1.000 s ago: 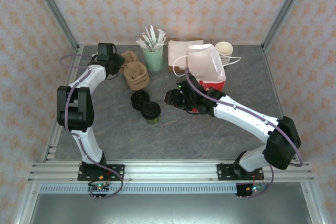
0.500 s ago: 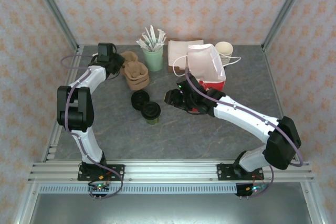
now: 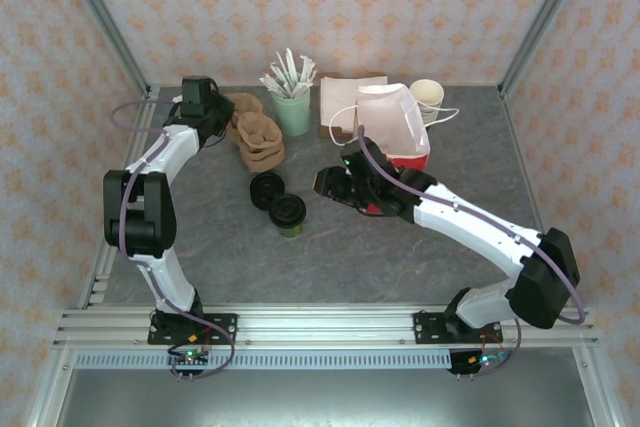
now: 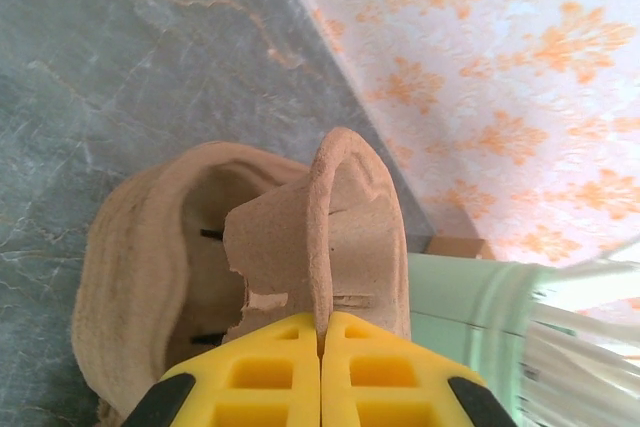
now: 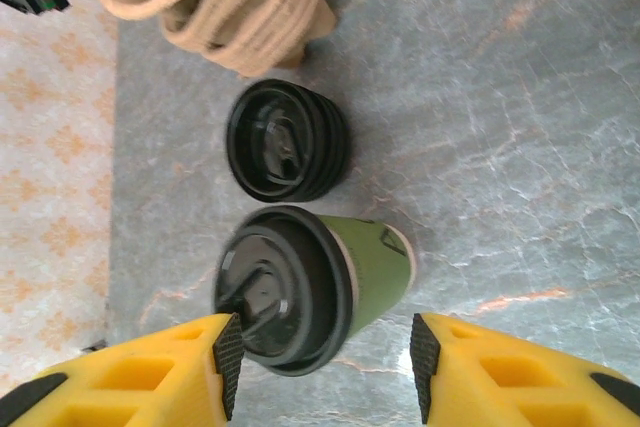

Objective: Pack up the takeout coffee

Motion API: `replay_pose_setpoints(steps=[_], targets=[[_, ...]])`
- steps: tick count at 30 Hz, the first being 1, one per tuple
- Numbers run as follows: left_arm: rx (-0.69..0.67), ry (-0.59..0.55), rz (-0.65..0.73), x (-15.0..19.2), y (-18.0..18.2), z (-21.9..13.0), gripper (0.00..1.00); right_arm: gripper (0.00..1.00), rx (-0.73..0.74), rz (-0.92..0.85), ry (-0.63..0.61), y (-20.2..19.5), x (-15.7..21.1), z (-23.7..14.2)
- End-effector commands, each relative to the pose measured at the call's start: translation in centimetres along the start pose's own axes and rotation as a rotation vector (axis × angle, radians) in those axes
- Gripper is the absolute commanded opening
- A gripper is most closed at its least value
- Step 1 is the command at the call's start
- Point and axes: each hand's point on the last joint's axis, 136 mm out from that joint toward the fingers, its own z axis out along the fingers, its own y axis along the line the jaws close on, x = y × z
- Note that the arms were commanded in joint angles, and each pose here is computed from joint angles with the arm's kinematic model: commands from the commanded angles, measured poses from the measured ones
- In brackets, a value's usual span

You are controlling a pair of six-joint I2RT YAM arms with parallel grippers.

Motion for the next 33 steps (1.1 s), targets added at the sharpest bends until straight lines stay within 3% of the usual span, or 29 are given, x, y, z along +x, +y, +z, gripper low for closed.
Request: replay_pose_setpoints(steps=[1,10,16,20,28,33], targets=[[0.154,-0.054,0.022,-1.9,-5.7,-4.6,0.02,0.51,-0.109,-0.05,-0.076,3.6,-2.4,-3.3],[0.397,-0.057,0.183,-2.0,-12.8,-15.5,0.0,0.52,-0.309,-0.195,-0.205,9.2,-5.8,-10.0],[0.658,0.09,0.377,2.7,-17.6,-24.7,0.0,0.55,-0.435,-0.311,-0.295,12.0,-8.2,-15.0],[0.76,0.171,0.458,6.7,-18.5,-29.7,0.0,0.55,-0.569,-0.404,-0.248,14.5,-7.1,-16.4],[0.853,0.242,0.415,9.6,-17.9,-33.9,0.0,0.54,-0.718,-0.454,-0.151,16.3,-5.1,-16.9],[0.845,0.254,0.418,10.6,-17.2,-34.5,0.0,0.54,-0.811,-0.495,-0.07,17.8,-2.9,-16.8]])
